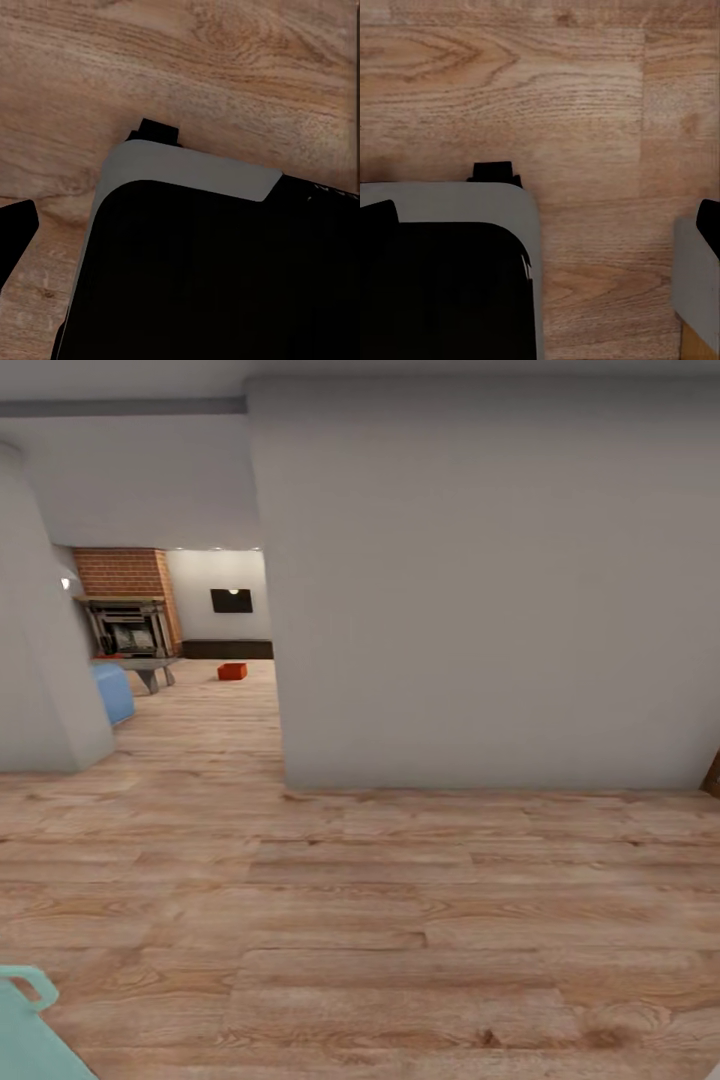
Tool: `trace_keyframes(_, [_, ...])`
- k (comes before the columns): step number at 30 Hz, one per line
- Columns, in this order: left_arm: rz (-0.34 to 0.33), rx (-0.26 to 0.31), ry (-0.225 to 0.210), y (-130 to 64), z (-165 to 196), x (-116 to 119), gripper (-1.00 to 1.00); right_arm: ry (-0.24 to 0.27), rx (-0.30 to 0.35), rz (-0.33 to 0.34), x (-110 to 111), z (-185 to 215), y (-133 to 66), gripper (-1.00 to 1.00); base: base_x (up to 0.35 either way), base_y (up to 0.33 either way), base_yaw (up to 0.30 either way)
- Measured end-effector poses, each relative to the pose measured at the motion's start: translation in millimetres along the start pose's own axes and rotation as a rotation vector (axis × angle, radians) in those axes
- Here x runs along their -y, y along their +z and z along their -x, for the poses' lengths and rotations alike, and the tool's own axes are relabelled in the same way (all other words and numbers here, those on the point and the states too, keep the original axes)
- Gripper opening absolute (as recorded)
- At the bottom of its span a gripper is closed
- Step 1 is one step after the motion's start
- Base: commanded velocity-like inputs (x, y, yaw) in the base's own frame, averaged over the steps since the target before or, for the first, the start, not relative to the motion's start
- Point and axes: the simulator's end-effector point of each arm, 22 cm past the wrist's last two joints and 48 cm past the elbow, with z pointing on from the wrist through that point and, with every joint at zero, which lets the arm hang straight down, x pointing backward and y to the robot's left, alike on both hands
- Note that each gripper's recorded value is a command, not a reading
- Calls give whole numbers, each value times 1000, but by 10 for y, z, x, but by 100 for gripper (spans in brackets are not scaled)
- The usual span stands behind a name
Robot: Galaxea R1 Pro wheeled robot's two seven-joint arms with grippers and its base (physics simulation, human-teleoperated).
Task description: Move the two storage containers from the living room to the garage. In the garage, place one container on the floor and stack the other container on top of it (either order is fine).
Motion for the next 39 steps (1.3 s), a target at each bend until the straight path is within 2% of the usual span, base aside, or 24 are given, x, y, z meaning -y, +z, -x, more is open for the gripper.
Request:
trace_keyframes(15, [0, -1, 0, 0, -6, -2, 100, -2, 2, -1, 10, 4, 1, 100, 325, 0, 175])
trace_keyframes(34, [2, -5, 1, 1, -15, -14, 100, -3, 3, -1, 11, 6, 1, 100, 325, 0, 9])
trace_keyframes(39, [3, -2, 0, 0, -6, -22, 100, 5, 7, -6, 18, 17, 0, 100, 325, 0, 160])
